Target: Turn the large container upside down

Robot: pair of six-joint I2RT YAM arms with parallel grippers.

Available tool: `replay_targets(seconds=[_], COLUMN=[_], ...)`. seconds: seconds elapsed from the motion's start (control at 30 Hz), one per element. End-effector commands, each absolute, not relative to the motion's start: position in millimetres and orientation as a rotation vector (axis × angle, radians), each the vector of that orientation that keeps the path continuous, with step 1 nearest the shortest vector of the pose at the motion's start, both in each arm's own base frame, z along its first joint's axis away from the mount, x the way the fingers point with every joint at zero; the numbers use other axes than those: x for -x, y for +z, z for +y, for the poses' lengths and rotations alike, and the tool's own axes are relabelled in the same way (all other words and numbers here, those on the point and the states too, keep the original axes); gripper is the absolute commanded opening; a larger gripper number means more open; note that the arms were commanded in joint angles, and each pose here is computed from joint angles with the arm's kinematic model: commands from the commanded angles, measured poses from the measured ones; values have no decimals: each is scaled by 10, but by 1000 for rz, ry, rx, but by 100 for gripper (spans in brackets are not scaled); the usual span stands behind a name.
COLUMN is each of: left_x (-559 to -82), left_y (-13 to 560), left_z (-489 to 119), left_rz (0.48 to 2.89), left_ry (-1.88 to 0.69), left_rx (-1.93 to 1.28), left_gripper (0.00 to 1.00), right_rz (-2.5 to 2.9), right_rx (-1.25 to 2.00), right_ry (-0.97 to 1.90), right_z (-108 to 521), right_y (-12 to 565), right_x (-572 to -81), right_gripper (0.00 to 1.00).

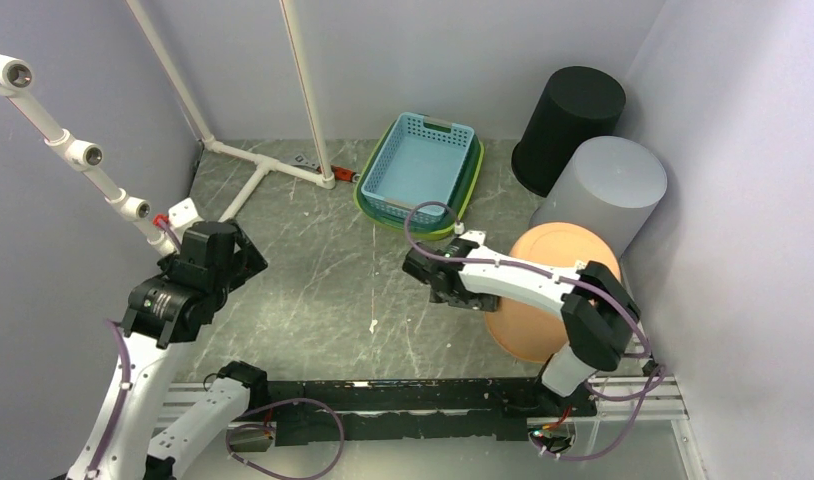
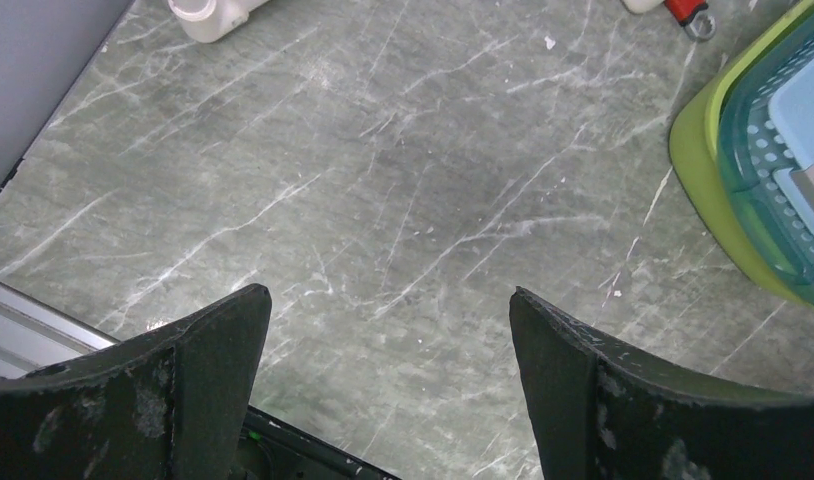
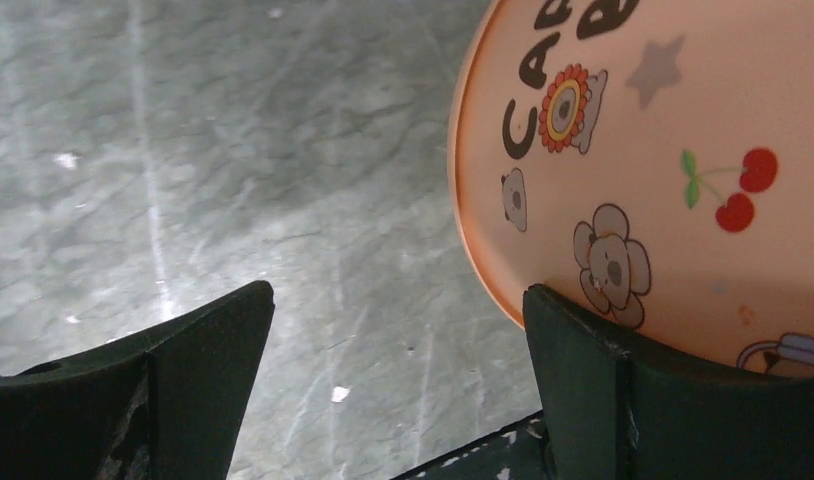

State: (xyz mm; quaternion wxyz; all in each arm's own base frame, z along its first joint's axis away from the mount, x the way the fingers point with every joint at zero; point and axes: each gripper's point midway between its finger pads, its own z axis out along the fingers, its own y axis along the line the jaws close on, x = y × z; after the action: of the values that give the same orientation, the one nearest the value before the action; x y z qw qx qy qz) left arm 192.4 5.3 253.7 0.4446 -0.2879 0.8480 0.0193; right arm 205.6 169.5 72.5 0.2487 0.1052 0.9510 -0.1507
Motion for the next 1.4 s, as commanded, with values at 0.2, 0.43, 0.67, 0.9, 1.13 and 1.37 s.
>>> replay_targets(seconds=[0.2,0.43,0.67,0.9,1.13,1.37], left_x=[-2086,-2054,-2106,-2167,-2199,-2276], left_y=[2521,2502,2467,2433,2363,2308], left_z=[-86,-66,-125,-223,-277,-401], left_rz=[2124,2125,2129,2148,2179,2216], left_ry=[-5,5,-26,-73,-85,-132], left_rx=[688,684,676,656,642,607], left_gripper=[94,94,94,94,94,92], right_rz=[2535,2491,2517,2603,2687,2693], right_rx=[-390,-421,-400,-193,-219,-363], right_ry=[-445,-355,-403,2,-172,-385], right_z=[1282,1068,805,1424,1217,884], right_y=[736,794,760,786,612,445], right_x=[-1937,-1864,-1802,-1887,-1686,-1498], right_gripper=[100,100,100,100,100,100])
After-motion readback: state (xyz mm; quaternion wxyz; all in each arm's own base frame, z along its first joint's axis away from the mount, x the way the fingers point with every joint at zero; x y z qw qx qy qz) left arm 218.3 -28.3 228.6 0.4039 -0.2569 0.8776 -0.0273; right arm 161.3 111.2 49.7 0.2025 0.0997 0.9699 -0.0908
